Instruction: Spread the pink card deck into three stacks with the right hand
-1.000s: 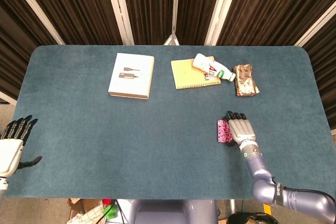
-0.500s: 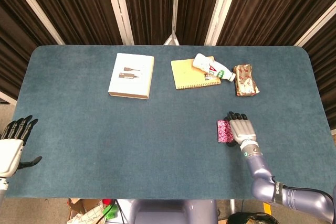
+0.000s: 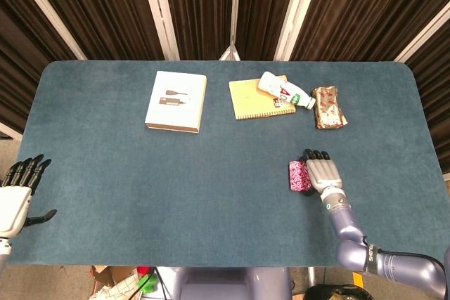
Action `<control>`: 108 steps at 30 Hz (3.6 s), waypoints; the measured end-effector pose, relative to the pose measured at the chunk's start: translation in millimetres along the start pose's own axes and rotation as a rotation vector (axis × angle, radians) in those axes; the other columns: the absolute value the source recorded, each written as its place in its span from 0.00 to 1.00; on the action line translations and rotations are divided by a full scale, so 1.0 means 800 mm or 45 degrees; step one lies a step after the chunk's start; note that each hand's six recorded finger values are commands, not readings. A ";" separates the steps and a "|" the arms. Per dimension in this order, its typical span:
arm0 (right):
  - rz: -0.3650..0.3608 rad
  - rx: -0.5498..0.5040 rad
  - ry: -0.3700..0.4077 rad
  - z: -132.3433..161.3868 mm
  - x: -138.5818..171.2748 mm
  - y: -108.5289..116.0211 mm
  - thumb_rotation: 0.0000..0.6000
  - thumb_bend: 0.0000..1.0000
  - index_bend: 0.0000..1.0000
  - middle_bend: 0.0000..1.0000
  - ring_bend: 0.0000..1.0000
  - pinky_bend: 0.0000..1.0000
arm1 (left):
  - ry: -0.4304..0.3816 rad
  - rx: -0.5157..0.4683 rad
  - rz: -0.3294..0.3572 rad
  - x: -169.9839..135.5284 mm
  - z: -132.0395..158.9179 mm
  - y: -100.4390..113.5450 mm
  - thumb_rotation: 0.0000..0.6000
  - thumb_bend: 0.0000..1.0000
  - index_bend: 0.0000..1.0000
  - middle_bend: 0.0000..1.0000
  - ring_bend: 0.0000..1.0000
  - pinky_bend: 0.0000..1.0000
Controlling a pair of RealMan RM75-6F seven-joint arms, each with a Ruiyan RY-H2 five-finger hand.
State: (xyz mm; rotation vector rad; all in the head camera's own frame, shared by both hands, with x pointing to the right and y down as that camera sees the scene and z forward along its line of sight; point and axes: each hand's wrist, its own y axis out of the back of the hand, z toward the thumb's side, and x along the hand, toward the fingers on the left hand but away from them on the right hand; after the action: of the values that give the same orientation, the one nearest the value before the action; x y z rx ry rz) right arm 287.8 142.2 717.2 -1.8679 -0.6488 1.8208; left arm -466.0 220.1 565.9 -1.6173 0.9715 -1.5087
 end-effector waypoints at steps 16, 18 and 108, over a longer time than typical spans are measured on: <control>-0.072 -0.054 -0.092 -0.049 0.001 0.040 1.00 0.24 0.52 0.12 0.00 0.00 | 0.005 0.001 0.005 0.000 0.000 0.000 1.00 0.02 0.00 0.00 0.00 0.00; -0.061 -0.057 -0.123 -0.061 -0.002 0.038 1.00 0.24 0.52 0.12 0.00 0.00 | 0.008 0.000 0.004 0.000 0.000 0.000 1.00 0.02 0.00 0.00 0.00 0.00; -0.024 -0.047 -0.145 -0.069 -0.013 0.025 1.00 0.33 0.55 0.13 0.00 0.00 | 0.014 -0.002 0.002 0.000 -0.002 0.002 1.00 0.02 0.00 0.00 0.00 0.00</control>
State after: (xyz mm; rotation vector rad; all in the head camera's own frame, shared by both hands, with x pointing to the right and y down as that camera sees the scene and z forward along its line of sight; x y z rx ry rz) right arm 343.6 120.3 714.3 -1.7857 -0.7419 1.9262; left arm -467.6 219.4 565.0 -1.6105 0.9804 -1.5176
